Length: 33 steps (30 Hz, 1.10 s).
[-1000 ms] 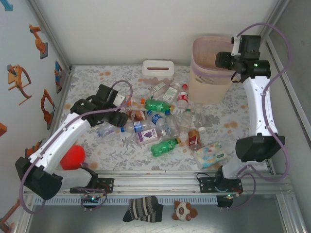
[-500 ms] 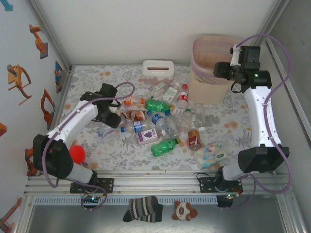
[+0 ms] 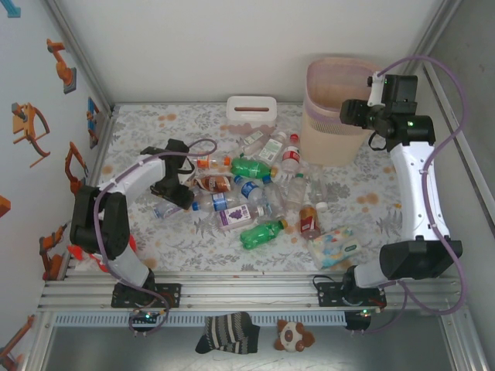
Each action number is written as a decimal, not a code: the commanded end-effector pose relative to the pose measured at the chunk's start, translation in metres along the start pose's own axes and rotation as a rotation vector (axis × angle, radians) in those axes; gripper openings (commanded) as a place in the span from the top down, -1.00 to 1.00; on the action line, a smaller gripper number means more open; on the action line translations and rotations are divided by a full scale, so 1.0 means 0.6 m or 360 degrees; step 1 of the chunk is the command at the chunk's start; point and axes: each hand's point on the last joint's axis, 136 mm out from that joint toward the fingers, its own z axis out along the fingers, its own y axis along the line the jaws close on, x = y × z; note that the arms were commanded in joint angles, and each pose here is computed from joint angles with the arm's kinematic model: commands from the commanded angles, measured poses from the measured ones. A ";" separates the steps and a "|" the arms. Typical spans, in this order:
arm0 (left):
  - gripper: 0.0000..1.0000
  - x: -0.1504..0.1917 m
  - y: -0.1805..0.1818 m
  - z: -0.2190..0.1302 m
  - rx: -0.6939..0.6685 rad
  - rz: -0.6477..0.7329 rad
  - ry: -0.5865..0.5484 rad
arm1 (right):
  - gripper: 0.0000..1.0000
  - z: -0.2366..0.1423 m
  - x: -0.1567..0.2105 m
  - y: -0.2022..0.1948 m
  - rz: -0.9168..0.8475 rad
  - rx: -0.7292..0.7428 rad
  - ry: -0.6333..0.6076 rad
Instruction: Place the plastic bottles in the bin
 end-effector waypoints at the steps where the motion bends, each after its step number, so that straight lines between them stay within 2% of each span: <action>1: -0.52 0.009 -0.005 0.016 0.0055 0.0009 0.0049 | -0.49 -0.012 0.004 0.006 -0.0004 -0.0029 -0.0007; 8: -0.35 0.014 -0.015 0.043 0.0156 -0.0009 0.0152 | -0.49 -0.012 0.009 -0.001 -0.0027 0.0009 0.0014; 13: -0.32 0.017 -0.019 0.051 0.0259 -0.0075 0.0194 | -0.48 -0.010 0.011 0.001 -0.0024 0.0000 0.0021; 20: -0.13 0.022 -0.014 0.056 0.0264 -0.0111 0.0228 | -0.49 -0.014 0.011 -0.001 -0.0029 0.0011 0.0022; 25: -0.01 0.019 -0.009 0.050 0.0258 -0.0130 0.0203 | -0.48 -0.019 0.011 -0.001 -0.0029 0.0012 0.0016; 33: 0.03 0.004 -0.008 0.022 0.0282 -0.0156 0.0068 | -0.48 -0.033 0.005 0.007 -0.0019 -0.0020 -0.0010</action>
